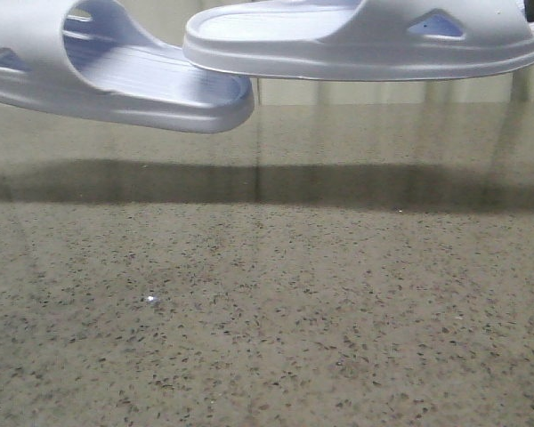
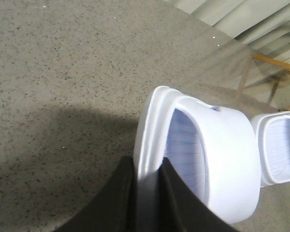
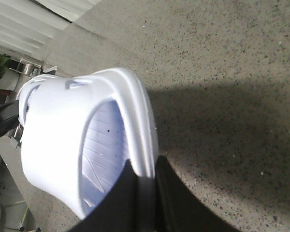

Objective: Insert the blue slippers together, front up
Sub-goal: 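Lift both slippers off the table and bring them together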

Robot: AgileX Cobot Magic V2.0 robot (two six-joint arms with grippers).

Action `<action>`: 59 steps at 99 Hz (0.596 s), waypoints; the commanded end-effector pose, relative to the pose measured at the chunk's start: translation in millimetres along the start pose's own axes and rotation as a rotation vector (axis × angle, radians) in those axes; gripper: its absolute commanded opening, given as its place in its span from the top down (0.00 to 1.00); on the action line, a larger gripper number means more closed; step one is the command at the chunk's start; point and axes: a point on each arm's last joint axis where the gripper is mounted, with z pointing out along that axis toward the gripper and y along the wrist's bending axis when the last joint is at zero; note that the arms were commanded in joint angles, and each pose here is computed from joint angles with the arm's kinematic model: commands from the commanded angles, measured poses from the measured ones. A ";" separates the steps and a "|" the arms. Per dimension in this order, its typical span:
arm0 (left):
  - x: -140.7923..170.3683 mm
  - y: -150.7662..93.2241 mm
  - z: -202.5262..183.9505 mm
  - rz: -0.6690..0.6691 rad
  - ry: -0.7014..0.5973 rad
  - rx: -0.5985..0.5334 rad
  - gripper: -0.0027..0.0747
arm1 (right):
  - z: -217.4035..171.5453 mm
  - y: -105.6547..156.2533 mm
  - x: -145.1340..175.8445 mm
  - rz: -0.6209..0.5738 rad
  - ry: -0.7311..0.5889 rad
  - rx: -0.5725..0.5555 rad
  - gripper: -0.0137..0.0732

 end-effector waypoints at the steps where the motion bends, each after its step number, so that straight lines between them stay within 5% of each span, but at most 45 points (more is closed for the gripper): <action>1: -10.3 -25.4 -8.2 0.000 -0.072 0.133 0.95 | -6.5 22.3 -9.0 -0.067 -0.054 -0.105 0.97; 59: -8.7 -41.9 6.6 0.004 -0.053 0.212 0.95 | 23.5 29.6 -13.8 -0.151 -0.126 -0.026 0.97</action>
